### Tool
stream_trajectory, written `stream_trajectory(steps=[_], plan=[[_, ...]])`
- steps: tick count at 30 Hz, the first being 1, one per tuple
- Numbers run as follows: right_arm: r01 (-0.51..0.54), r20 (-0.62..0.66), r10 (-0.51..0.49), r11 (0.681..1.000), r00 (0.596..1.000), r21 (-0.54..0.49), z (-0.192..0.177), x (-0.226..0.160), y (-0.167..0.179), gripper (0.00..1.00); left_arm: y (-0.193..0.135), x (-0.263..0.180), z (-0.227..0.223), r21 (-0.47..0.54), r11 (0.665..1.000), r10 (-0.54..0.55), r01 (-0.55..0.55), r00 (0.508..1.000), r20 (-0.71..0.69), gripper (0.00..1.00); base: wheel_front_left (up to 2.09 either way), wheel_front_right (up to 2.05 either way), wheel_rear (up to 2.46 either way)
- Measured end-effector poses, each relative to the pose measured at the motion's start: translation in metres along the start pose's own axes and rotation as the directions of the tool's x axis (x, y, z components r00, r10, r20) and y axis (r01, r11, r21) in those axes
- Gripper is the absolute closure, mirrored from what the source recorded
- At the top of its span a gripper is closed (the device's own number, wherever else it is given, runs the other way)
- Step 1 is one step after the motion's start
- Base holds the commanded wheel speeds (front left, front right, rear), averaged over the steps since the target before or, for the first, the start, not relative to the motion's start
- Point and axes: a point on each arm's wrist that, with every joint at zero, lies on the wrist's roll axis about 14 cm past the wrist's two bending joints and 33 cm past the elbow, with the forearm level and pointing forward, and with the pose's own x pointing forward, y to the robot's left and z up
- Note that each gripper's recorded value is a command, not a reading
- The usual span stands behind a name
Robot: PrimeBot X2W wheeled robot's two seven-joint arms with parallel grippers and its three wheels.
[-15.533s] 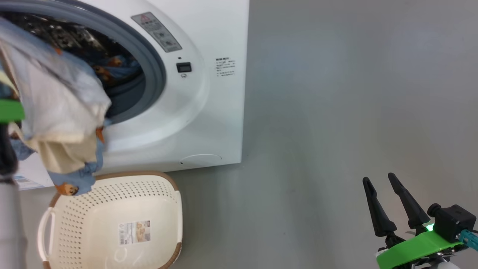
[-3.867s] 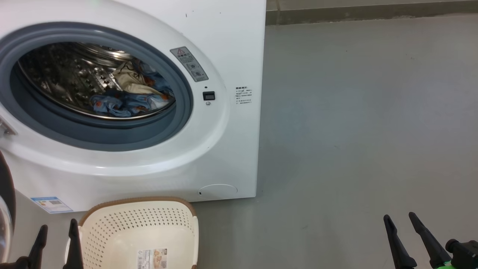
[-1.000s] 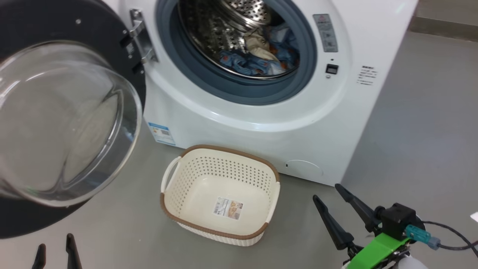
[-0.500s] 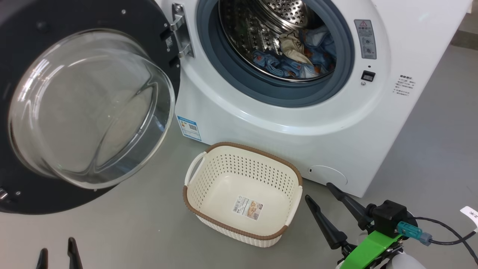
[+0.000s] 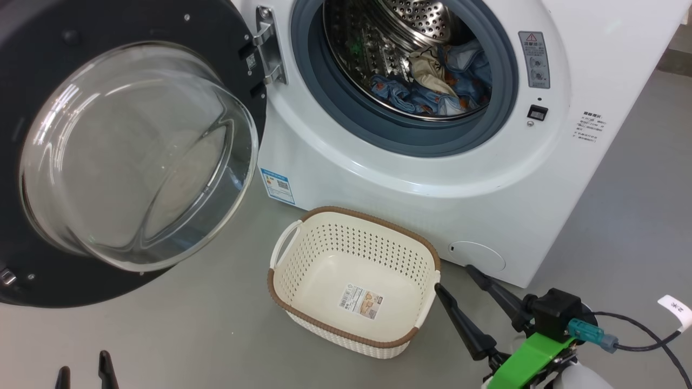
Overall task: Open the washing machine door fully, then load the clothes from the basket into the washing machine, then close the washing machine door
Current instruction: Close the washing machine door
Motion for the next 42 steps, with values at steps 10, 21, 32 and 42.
stream_trajectory(steps=[10, 21, 32, 42], plan=[[-0.002, 0.015, 0.002, 1.0, 1.0, 0.002, 0.005, 0.004, 0.001, 0.0, 0.009, 0.009, 0.075, -0.028, 0.999, 0.027, -0.022, 0.972, 0.233, 1.0, 0.0, 0.0, 0.0], [0.036, 0.03, -0.037, 0.999, 0.999, 0.021, 0.006, 0.003, -0.011, 0.0, 0.025, 0.041, 0.235, -0.09, 0.993, -0.006, 0.077, 0.792, 0.61, 1.0, 0.0, 0.0, 0.0], [0.067, 0.025, -0.068, 0.997, 0.997, 0.04, -0.001, 0.001, -0.027, 0.0, 0.073, 0.111, 0.268, -0.456, 0.883, 0.128, 0.112, 0.877, 0.463, 1.0, 0.0, 0.0, 0.0], [0.08, -0.001, -0.08, 0.995, 0.997, 0.054, -0.015, -0.001, -0.037, 0.0, 0.073, 0.153, 0.221, -0.612, 0.791, 0.043, 0.025, 0.994, 0.096, 1.0, 0.0, 0.0, 0.0]])
